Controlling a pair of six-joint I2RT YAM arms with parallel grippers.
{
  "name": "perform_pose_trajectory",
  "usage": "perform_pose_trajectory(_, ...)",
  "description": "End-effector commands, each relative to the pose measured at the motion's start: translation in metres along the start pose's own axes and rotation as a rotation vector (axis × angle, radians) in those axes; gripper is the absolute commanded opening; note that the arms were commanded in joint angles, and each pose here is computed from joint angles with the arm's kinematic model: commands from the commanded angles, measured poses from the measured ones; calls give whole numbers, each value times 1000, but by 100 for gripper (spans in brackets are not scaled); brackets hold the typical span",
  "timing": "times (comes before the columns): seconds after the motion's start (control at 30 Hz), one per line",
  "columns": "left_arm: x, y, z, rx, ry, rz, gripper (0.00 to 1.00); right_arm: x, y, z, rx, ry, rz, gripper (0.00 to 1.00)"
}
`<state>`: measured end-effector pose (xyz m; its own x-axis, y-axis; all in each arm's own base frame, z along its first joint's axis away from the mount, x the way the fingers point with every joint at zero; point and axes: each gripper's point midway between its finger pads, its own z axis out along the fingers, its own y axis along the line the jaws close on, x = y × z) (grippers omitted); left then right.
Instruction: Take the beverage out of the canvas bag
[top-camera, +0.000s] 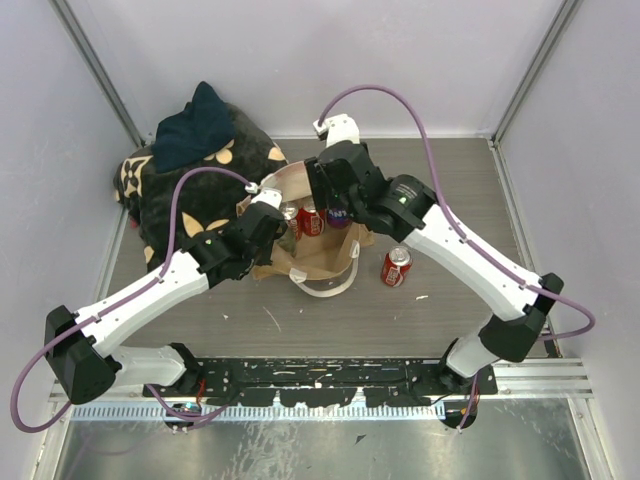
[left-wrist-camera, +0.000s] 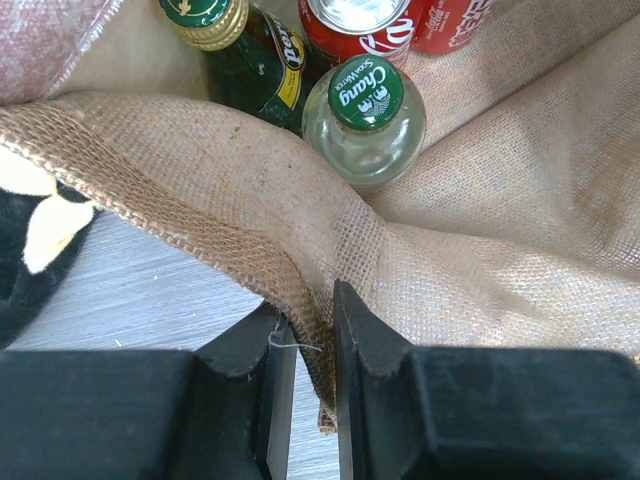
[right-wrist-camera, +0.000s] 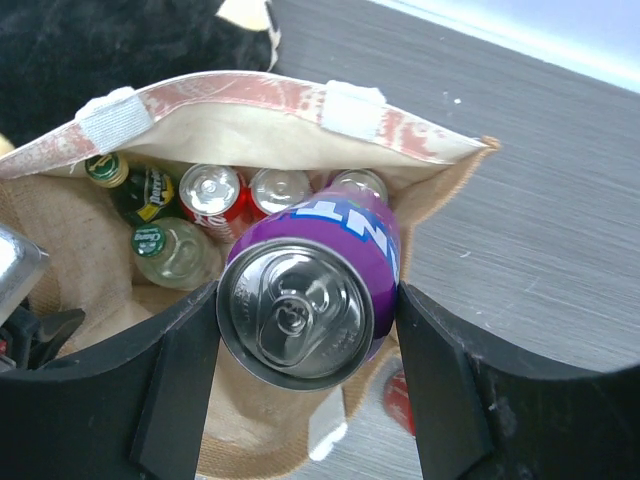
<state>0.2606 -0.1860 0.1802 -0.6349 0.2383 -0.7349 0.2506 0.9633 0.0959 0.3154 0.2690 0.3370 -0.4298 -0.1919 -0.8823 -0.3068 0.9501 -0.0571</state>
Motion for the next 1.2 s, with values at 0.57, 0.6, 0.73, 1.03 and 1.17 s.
perform_pose_trajectory(0.57,-15,0,-5,6,-31,26,26,-73,-135,-107,440,-415,261,0)
perform_pose_trajectory(0.6,-15,-1,-4,8,-31,27,26,-70,-138,-104,450,-409,264,0)
perform_pose_trajectory(0.73,-16,-3,-3,12,-30,28,26,-50,-161,-75,458,-356,301,0)
perform_pose_trajectory(1.03,-18,-4,-1,12,-42,13,27,15,-207,-9,461,-332,385,0)
perform_pose_trajectory(1.17,-20,-4,-2,14,-48,10,27,36,-214,11,432,-392,433,0)
